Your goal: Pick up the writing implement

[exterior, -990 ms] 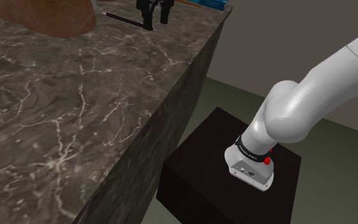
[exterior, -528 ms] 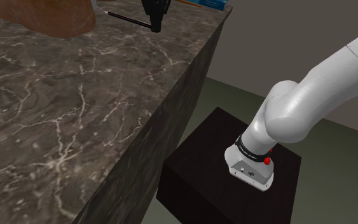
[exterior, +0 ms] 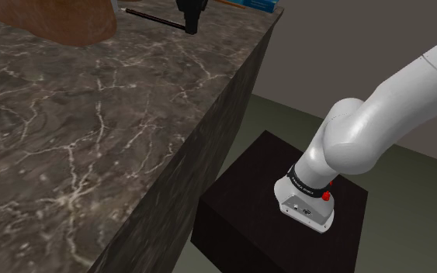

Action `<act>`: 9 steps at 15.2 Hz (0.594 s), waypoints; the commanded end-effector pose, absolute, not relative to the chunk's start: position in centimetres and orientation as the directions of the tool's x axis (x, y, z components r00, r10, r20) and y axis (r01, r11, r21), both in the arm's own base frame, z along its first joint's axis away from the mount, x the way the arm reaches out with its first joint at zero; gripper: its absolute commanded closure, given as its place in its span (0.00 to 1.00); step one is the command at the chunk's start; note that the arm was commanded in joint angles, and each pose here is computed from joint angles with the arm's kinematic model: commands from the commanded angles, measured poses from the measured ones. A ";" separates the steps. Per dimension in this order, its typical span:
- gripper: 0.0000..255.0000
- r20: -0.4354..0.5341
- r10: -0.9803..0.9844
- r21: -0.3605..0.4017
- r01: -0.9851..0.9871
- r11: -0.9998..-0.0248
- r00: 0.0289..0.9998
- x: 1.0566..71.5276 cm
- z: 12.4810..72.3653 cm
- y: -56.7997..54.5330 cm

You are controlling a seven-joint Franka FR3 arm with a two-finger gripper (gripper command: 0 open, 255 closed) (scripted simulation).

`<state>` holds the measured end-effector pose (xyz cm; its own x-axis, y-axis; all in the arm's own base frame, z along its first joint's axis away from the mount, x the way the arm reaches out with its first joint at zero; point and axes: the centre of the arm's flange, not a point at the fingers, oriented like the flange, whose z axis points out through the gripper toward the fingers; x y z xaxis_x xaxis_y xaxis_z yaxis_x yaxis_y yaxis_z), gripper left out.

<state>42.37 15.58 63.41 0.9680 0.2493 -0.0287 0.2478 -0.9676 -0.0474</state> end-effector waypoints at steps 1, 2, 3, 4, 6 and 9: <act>1.00 -0.029 0.250 -0.047 0.248 -0.968 0.968 42.5 64.4 15.6; 1.00 -0.029 0.250 -0.047 0.248 -0.968 0.968 42.5 65.0 15.6; 1.00 -0.029 0.250 -0.047 0.248 -0.968 0.968 42.5 65.5 15.6; 1.00 -0.029 0.250 -0.047 0.248 -0.968 0.968 42.5 66.0 15.6; 1.00 -0.029 0.250 -0.047 0.248 -0.968 0.968 42.5 67.1 15.6; 1.00 -0.029 0.250 -0.047 0.248 -0.968 0.968 42.5 68.7 15.6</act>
